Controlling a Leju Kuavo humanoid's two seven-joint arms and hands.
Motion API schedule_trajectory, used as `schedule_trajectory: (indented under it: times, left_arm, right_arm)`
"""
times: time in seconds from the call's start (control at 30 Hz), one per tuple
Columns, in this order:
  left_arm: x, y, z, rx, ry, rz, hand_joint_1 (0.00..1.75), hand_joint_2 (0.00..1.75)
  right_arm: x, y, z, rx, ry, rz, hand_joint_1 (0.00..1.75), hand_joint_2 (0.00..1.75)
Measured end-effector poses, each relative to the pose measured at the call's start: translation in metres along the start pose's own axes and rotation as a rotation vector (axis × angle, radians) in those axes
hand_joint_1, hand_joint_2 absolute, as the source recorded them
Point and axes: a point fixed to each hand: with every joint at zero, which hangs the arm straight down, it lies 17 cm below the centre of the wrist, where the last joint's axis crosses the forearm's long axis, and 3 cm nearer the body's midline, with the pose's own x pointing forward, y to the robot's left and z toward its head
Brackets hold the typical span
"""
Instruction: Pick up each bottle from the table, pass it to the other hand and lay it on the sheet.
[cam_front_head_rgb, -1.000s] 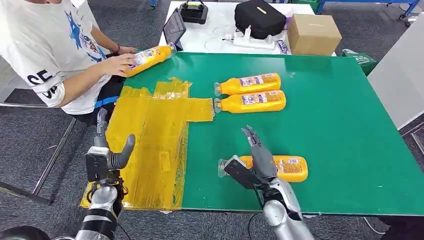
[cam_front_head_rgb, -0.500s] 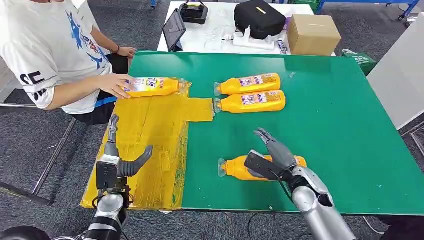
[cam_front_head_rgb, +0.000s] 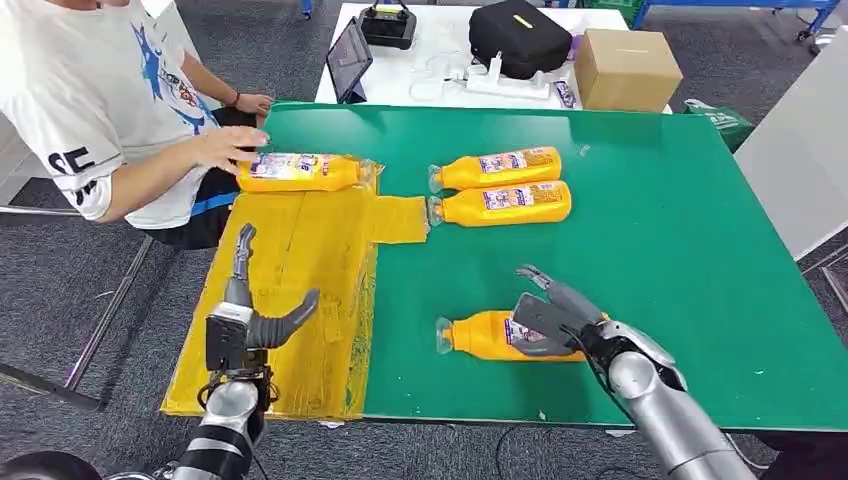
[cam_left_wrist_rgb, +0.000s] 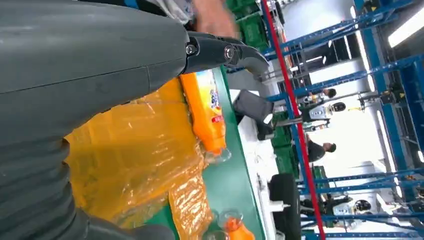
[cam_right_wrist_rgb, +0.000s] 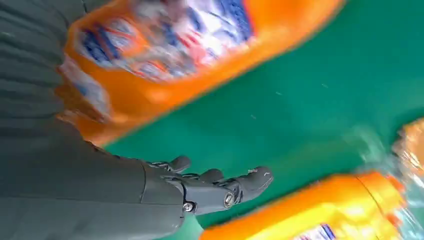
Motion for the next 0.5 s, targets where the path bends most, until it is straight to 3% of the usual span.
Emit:
schedule_trajectory:
  times: [0.2,0.5]
  left_arm:
    - [-0.001,-0.01,-0.001,-0.019,0.006,0.026,0.0,1.75]
    - [0.002,-0.024,-0.004,-0.052,-0.001,0.05,0.0,1.75]
  right_arm:
    - [-0.017,-0.006,0.014,0.086,0.012,0.008,0.0,1.75]
    - [0.014,-0.012,0.03,0.138,-0.126,-0.011,0.0,1.75]
